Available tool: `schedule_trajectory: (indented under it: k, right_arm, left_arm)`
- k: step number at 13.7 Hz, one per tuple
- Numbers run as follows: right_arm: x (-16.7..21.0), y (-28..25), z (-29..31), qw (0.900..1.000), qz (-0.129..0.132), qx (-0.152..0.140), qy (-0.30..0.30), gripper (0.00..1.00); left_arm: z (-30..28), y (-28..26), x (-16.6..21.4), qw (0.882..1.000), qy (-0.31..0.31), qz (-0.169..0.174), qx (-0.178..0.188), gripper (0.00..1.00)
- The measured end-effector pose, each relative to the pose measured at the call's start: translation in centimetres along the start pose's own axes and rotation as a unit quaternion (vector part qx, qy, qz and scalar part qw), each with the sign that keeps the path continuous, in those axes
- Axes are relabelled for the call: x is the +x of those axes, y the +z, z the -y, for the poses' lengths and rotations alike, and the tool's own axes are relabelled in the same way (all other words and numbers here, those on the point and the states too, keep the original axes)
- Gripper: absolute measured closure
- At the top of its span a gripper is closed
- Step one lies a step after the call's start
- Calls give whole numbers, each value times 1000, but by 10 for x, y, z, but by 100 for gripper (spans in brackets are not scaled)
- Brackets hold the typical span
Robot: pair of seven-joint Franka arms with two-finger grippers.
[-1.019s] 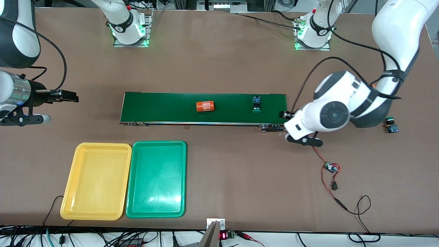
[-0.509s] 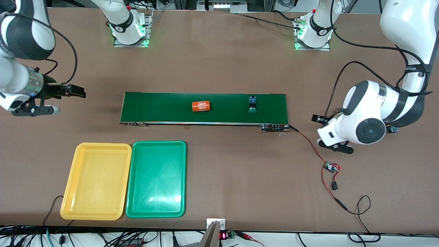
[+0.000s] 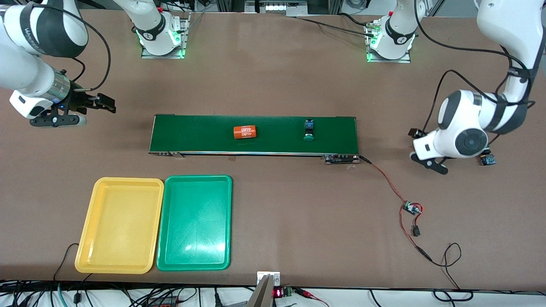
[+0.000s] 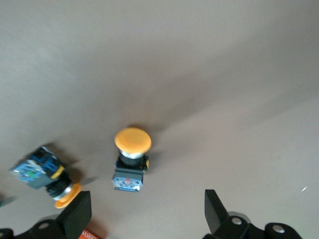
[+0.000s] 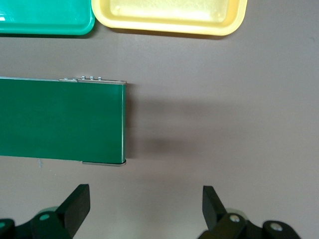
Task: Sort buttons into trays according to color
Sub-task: 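Grasp a yellow-cap button with the left gripper while the right gripper approaches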
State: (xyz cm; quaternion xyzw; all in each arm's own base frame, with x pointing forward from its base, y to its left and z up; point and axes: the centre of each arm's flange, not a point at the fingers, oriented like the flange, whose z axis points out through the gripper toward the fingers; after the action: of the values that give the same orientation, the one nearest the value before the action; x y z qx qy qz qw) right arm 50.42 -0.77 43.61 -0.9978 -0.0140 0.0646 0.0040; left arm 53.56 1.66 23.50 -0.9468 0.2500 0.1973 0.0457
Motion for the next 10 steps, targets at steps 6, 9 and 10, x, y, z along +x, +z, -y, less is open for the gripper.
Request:
schedule_trajectory:
  k: [6,9,10]
  right_arm:
    - [-9,3,79,999,-2,-10,42,0]
    - [-12,8,110,998,-2,-15,62,0]
    - [-13,10,122,998,-5,-15,66,0]
  left_arm:
    - [-3,62,-23,995,91,-49,13,0]
    - [3,72,-24,991,114,-56,46,0]
    - [6,75,-25,991,114,-55,46,0]
